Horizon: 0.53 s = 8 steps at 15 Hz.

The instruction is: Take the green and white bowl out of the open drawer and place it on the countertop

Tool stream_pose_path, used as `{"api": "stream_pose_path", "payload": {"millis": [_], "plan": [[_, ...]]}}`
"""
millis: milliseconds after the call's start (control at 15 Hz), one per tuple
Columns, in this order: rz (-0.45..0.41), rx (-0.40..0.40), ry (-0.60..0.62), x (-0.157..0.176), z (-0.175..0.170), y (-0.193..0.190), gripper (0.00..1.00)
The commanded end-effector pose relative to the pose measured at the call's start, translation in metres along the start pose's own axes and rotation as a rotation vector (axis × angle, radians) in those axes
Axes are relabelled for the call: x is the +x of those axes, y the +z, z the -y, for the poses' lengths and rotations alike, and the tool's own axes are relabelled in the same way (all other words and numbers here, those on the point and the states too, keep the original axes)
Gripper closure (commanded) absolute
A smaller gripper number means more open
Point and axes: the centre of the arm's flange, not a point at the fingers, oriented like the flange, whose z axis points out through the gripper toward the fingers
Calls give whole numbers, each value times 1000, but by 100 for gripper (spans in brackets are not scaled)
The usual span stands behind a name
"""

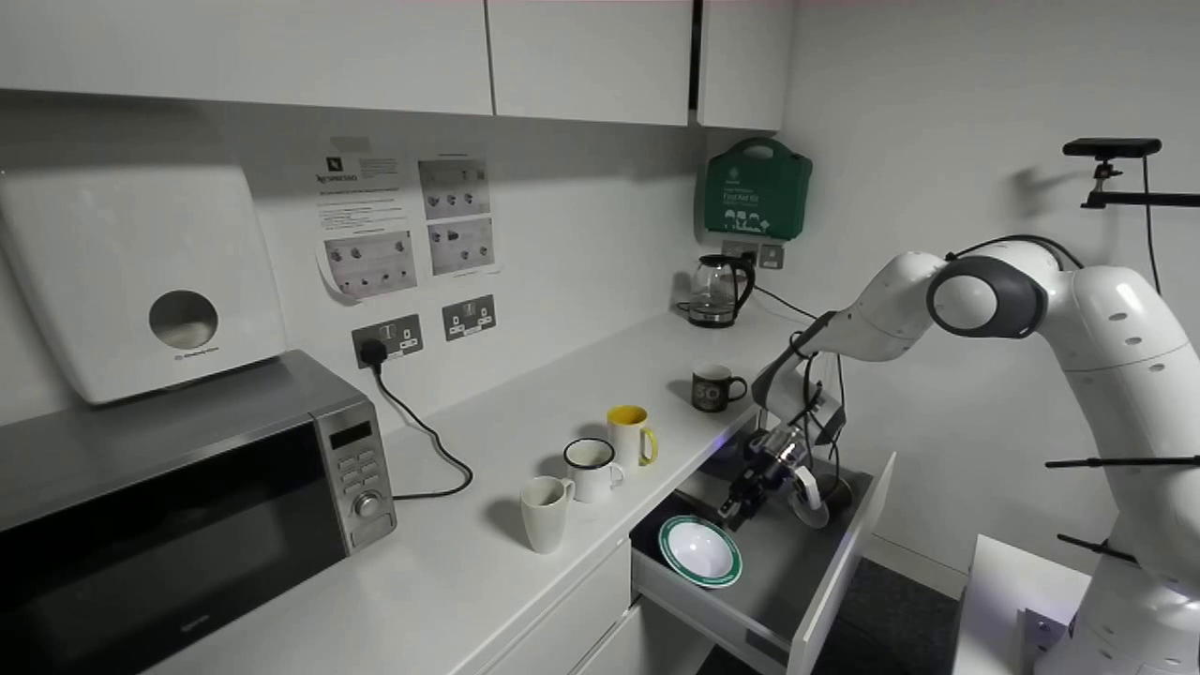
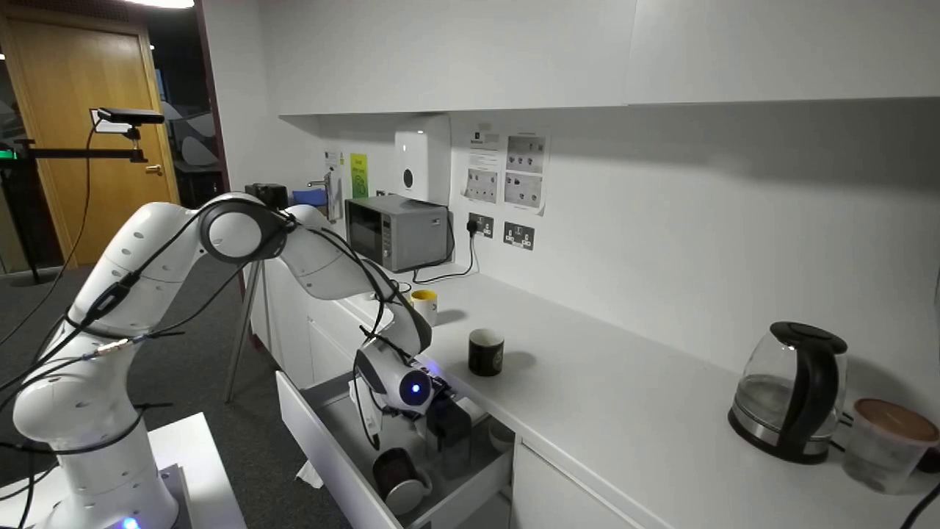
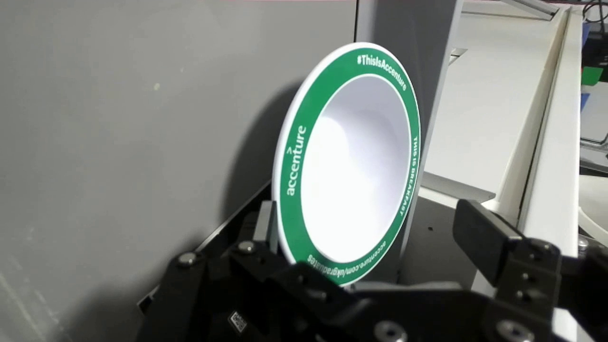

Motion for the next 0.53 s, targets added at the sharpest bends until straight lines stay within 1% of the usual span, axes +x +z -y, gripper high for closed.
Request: {"api": "stream_pose_path", "payload": {"millis": [0,467], "plan": [[3,44,3,9,-10,-1,0],[16,53,3,12,-15,7,0]]}}
